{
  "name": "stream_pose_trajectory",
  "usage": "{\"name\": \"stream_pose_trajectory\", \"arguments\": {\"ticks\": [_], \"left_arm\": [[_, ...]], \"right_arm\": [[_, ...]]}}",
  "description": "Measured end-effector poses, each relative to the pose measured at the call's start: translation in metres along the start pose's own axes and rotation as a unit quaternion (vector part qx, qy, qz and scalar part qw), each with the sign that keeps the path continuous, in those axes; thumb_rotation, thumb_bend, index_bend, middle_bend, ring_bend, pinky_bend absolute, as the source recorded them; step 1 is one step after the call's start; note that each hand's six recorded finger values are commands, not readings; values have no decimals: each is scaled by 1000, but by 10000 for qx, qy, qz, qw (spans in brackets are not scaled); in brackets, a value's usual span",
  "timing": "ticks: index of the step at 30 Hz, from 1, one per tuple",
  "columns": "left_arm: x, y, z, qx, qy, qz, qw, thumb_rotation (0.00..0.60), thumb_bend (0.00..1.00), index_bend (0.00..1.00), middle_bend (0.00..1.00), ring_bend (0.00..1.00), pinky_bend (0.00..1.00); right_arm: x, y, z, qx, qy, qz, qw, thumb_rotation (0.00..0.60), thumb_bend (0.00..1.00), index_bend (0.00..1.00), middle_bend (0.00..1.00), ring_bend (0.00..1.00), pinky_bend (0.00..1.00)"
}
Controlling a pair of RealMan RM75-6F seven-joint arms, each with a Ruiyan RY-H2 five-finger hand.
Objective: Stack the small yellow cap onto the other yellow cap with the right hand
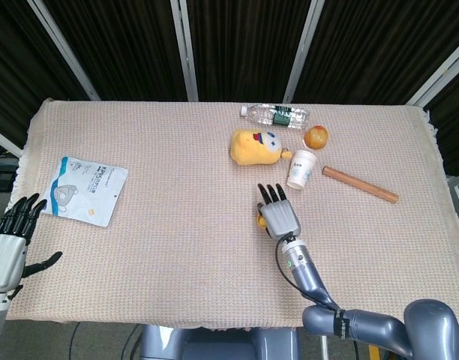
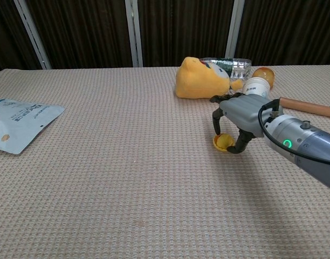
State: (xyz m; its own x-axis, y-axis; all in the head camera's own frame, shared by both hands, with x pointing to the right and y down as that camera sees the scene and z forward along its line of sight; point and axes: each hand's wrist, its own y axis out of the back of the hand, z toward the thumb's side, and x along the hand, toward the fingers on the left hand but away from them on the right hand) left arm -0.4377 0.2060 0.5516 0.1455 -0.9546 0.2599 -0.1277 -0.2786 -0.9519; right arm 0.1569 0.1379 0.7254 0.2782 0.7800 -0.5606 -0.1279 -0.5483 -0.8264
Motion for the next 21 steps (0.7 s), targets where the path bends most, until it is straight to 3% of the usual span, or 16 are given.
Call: {"name": "stream_pose_trajectory", "arguments": {"ticks": [9, 21], "left_arm": [[0, 0, 0, -6, -6, 0, 10000, 600, 0, 0, 0, 0, 157], [-1, 0, -1, 65, -24, -6, 10000, 600, 0, 0, 0, 0, 157]], "right_arm": [[-1, 1, 0, -11, 3, -31, 10000, 600, 3, 311, 0, 2, 0], [14, 31, -15, 279, 34, -145, 9995, 600, 0, 196, 0, 0, 0]]}}
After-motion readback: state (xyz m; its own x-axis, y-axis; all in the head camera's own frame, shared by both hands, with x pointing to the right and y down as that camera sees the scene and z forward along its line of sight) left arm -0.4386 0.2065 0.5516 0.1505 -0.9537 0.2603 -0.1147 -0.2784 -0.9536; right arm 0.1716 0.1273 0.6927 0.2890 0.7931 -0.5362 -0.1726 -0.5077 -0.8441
